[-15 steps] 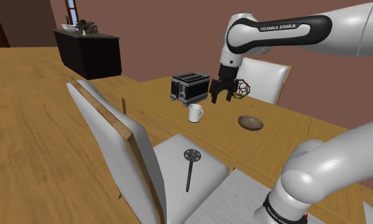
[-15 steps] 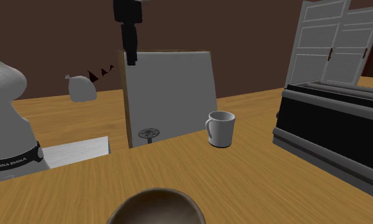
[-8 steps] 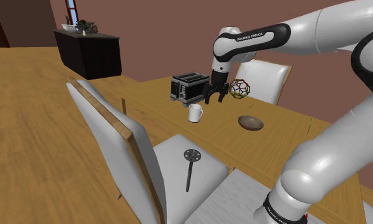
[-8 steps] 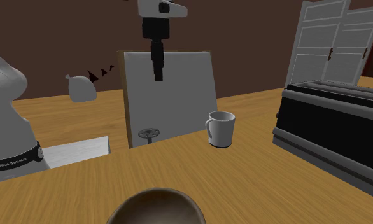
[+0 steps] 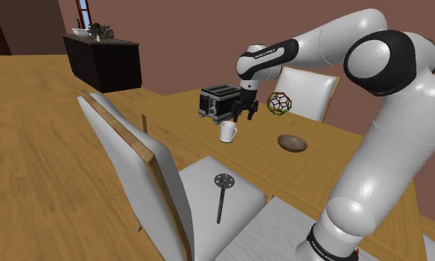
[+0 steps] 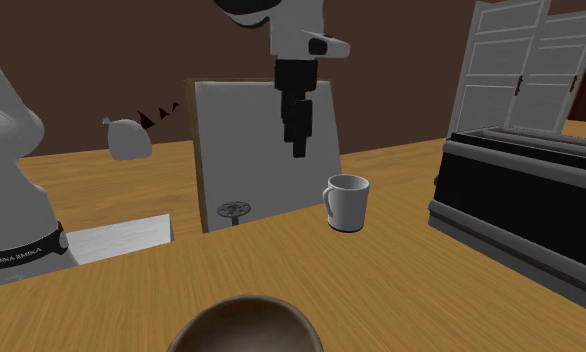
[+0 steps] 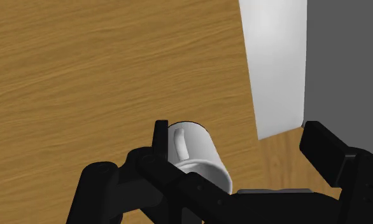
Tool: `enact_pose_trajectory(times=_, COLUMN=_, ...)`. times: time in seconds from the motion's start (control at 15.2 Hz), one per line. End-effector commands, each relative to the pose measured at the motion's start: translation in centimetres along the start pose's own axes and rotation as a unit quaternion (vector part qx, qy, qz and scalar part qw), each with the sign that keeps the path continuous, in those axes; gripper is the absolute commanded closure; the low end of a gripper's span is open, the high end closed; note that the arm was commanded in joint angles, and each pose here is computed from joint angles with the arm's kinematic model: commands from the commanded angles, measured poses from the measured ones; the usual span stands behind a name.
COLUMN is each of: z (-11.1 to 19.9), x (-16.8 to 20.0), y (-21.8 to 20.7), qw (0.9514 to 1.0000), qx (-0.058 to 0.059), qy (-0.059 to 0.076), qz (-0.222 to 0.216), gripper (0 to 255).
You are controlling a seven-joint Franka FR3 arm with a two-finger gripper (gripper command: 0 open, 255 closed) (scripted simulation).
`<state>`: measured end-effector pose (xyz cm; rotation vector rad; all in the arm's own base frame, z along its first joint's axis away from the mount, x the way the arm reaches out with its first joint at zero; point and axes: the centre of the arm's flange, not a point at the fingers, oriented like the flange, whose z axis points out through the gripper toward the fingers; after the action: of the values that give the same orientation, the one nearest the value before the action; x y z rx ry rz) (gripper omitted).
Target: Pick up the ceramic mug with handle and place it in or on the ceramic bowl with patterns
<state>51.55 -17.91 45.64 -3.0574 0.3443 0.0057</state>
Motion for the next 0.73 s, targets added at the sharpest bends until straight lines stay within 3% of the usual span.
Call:
enact_pose_trajectory(times=0.0, z=1.3, x=2.2, y=1.0, qw=1.0, qx=0.0, qy=0.001, qz=-0.001, gripper=0)
enact_pose_trajectory(times=0.66, z=7.0, x=11.7, y=5.5, qw=1.0, qx=0.0, qy=0.003, qz=-0.001, gripper=0)
